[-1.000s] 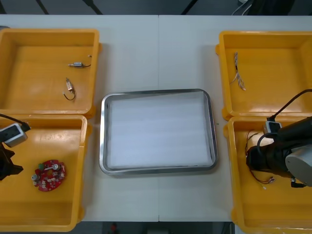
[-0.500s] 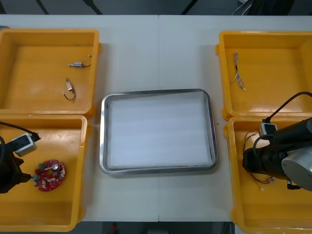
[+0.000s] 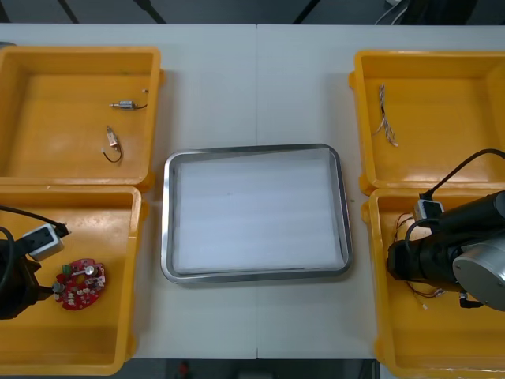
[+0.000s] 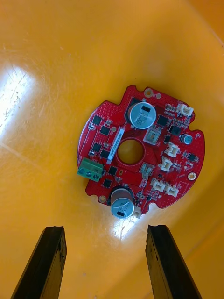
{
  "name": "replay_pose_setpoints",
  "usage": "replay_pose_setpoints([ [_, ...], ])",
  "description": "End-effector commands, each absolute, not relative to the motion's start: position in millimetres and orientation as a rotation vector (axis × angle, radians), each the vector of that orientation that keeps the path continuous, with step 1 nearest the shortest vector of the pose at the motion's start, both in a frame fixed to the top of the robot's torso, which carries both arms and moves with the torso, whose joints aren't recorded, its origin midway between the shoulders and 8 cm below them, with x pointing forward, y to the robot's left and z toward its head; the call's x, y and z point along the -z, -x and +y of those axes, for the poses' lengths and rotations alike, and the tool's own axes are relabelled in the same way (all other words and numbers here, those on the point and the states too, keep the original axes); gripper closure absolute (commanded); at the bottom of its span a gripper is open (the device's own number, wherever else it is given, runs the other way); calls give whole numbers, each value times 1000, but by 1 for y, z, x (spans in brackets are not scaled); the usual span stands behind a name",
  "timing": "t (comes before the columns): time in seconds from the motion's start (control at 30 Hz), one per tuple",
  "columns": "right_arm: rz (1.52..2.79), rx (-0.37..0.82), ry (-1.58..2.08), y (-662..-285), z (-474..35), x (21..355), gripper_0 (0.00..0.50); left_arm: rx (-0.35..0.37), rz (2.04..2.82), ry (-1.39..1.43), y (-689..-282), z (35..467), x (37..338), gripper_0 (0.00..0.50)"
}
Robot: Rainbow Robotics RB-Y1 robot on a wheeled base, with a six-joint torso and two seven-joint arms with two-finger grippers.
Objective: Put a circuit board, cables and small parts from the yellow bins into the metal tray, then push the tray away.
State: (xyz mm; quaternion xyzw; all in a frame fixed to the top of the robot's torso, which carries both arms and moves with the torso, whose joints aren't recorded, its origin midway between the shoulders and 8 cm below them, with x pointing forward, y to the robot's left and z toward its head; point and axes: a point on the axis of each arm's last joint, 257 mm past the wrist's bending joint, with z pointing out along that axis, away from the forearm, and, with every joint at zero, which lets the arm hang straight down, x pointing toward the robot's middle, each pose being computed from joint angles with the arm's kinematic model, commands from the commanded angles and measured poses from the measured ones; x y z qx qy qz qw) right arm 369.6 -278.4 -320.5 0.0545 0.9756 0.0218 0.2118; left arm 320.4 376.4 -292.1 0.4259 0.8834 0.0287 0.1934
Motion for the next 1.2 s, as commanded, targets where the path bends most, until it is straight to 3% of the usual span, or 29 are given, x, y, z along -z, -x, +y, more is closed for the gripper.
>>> replay_pose_setpoints([
  [0.03, 2727, -77, -81, -361, -268, 330, 0, -139, 2391, -1397, -313, 382, 300, 0],
  [0.53, 2739, -77, -93, -361, -271, 340, 0, -170, 2385, -1404, -314, 387, 301, 0],
  [0.57, 2739, -75, -93, -361, -271, 340, 21, -172, 2386, -1402, -314, 388, 301, 0],
  [0.63, 2737, -74, -97, -361, -272, 340, 142, -174, 2384, -1402, -314, 388, 301, 0],
  [0.67, 2738, -74, -95, -361, -271, 340, 142, -178, 2383, -1403, -315, 389, 301, 0],
  [0.7, 2737, -76, -101, -361, -271, 340, 438, -179, 2383, -1401, -315, 389, 301, 0],
  [0.73, 2740, -76, -102, -360, -271, 340, 493, -176, 2382, -1399, -315, 388, 301, 0],
  [1.2, 2725, -63, -122, -368, -288, 324, 500, -177, 2383, -1405, -314, 388, 302, 0],
])
